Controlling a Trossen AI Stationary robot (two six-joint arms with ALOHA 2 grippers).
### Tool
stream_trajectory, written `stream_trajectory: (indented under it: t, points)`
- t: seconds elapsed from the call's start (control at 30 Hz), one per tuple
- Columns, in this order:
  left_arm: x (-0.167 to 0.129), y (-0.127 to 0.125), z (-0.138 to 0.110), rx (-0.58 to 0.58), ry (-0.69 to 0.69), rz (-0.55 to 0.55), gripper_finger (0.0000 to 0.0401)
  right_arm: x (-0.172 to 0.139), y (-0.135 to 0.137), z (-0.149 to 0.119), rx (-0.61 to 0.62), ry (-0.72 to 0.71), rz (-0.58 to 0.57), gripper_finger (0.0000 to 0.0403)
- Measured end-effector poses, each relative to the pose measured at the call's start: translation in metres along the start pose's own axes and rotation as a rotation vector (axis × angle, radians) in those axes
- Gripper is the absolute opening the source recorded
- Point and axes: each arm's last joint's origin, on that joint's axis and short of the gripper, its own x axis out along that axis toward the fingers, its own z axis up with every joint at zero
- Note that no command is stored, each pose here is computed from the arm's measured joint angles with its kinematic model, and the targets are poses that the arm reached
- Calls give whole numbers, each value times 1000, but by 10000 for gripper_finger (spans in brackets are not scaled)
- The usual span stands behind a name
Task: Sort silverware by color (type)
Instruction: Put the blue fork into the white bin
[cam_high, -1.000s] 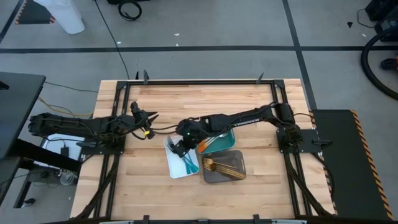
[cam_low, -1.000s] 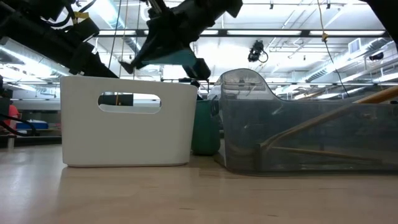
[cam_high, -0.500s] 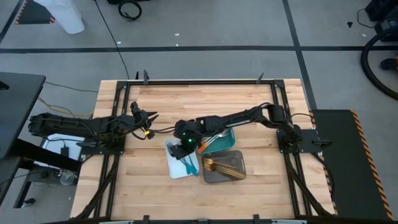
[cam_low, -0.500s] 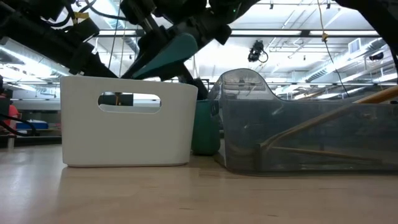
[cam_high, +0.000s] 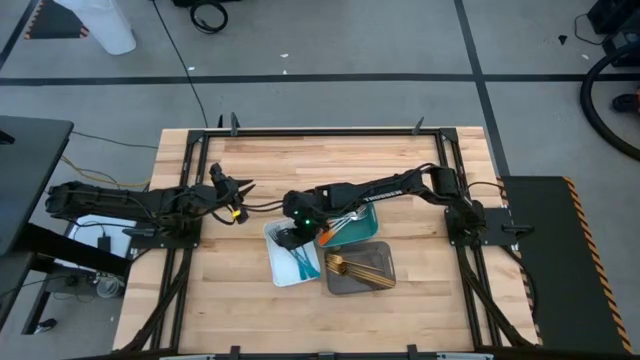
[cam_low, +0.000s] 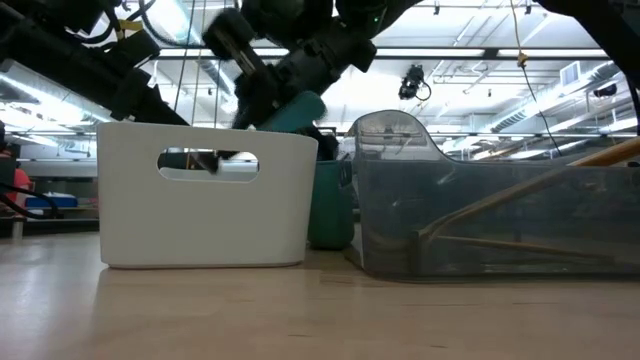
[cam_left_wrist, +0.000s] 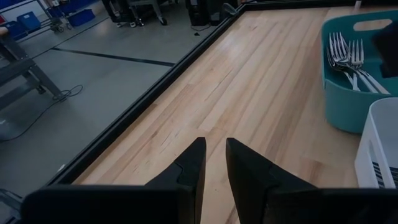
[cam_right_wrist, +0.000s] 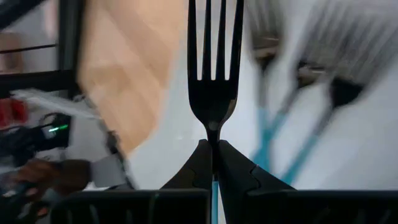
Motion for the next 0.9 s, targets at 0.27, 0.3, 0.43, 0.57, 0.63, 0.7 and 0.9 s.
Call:
stream_trajectory:
  t: [0.27,0.3,0.43,0.57,0.63,0.7,0.9]
  points:
    - [0,0,0,0,1,0,71,1,-7,0,4,-18,-44,14]
    - [0,0,0,0,1,0,71,1,-7,0,6,-17,-48,14]
    - [0,0,0,0,1,0,71,0,-8,2,9,-20,-47,14]
    - [0,0,0,-1,1,0,71,-2,-9,5,31,34,-8,15]
    - [0,0,0,-1,1,0,71,-3,-10,7,31,62,16,15]
    - [0,0,0,-1,1,0,71,-5,-9,11,16,88,61,15]
    - [0,0,0,-1,1,0,71,-8,7,21,-159,-13,220,16]
